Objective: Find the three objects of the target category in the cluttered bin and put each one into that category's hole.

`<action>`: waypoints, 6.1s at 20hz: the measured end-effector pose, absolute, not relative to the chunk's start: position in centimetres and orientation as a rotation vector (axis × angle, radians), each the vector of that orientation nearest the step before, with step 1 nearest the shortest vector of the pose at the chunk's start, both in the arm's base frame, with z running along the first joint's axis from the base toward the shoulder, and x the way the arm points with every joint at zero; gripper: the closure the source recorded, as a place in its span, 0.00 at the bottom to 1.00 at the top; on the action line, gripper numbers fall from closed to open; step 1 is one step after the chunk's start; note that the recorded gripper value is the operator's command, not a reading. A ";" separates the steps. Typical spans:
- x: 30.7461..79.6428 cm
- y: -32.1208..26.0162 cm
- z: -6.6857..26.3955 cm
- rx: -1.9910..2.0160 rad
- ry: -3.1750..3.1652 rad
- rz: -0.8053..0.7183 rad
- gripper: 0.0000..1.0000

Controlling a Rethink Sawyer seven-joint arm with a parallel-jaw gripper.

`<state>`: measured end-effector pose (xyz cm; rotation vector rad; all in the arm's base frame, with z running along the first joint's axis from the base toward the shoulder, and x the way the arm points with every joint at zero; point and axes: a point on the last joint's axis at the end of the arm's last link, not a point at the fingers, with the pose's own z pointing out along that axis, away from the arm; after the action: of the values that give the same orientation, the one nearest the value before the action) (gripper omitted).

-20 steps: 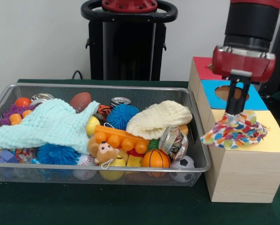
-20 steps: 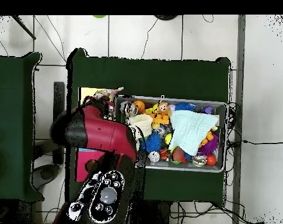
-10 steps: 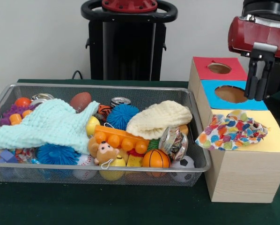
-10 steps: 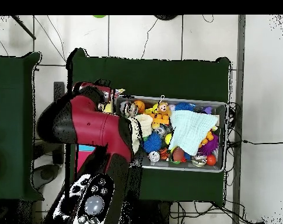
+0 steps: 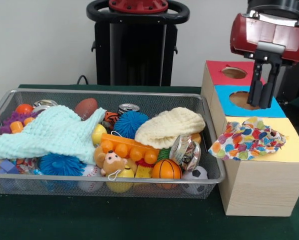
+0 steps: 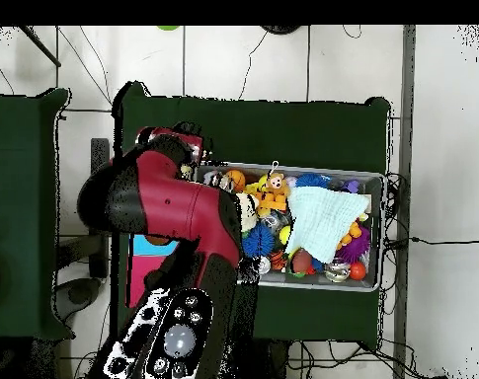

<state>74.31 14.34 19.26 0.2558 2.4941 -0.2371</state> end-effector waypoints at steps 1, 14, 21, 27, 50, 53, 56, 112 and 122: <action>74.7 13.9 19.4 0.259 2.478 -0.240 1.00; 76.5 10.5 18.0 0.271 2.370 -0.277 1.00; 76.0 10.3 15.5 0.268 2.404 -0.291 1.00; 75.8 10.7 14.5 0.265 2.418 -0.286 1.00; 74.6 12.7 12.1 0.264 2.468 -0.237 1.00; 74.3 13.0 11.9 0.264 2.475 -0.232 1.00; 73.8 13.4 11.5 0.261 2.486 -0.231 1.00; 69.2 14.9 7.1 0.589 2.680 -0.010 1.00; 69.2 13.8 7.0 0.728 2.665 0.152 1.00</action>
<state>69.16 13.77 7.00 0.7283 2.6646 0.1524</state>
